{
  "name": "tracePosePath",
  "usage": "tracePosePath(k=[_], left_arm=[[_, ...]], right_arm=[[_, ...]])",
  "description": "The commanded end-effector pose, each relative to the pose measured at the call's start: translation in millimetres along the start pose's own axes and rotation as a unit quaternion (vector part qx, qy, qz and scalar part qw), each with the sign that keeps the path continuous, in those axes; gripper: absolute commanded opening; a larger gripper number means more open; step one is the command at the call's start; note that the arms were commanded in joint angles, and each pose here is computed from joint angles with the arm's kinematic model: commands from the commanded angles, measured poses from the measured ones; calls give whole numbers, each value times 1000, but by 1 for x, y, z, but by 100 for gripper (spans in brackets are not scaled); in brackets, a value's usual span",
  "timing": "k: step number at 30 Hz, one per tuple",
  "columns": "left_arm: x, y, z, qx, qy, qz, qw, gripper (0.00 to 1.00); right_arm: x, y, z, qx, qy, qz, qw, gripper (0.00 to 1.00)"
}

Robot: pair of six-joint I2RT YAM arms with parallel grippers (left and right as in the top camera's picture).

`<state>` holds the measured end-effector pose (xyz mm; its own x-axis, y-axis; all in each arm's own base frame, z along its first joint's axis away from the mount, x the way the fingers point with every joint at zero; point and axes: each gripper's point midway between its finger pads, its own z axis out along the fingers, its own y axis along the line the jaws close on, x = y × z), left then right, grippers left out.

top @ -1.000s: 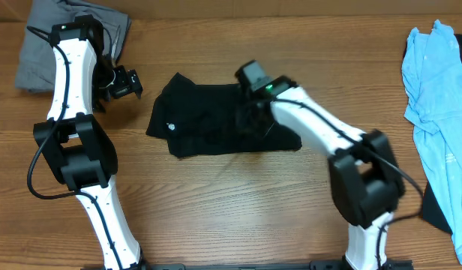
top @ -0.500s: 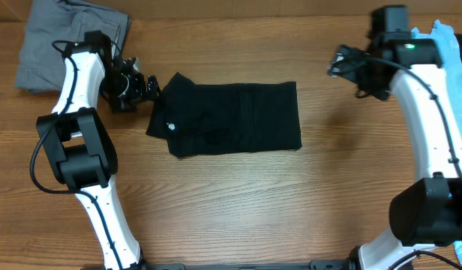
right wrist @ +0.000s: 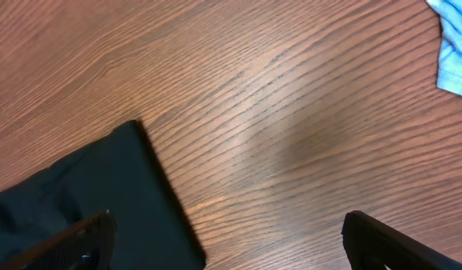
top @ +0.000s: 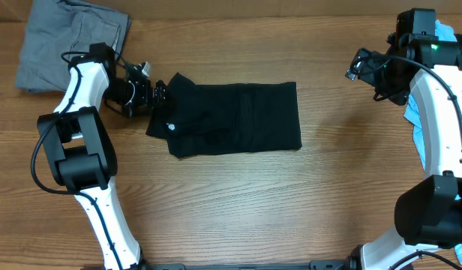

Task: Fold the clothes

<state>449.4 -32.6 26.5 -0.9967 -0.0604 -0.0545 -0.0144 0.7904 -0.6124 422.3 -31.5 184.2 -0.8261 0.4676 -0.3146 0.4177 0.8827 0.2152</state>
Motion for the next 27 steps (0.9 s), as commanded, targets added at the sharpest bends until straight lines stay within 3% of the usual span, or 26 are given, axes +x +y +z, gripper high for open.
tracePosePath(k=[1,4,9,12,13,15,16,23,27], left_arm=[[21,-5,31,5,41,1,999,100],[17,-2,38,-17,37,-16,999,100],[14,-8,44,-22,33,-24,999,78],[16,-5,48,-46,38,-17,998,56],[16,-2,48,-57,39,-15,998,44],[17,4,48,-80,41,-13,996,9],[17,11,47,-100,41,-24,994,4],[18,50,16,-199,37,-85,975,4],[7,65,-36,-247,18,-124,961,4]], right_arm=[[1,2,1,-3,1,-5,1000,100],[4,0,4,-1,6,-5,1000,100],[8,-2,8,2,13,-4,1000,100],[10,-3,10,2,15,-4,1000,100],[10,-3,11,2,15,-4,1000,100],[10,-3,13,3,15,-4,1000,100],[11,-4,14,3,17,-3,1000,100],[21,-4,26,-6,33,-1,999,100],[35,11,43,-58,54,0,997,100]])
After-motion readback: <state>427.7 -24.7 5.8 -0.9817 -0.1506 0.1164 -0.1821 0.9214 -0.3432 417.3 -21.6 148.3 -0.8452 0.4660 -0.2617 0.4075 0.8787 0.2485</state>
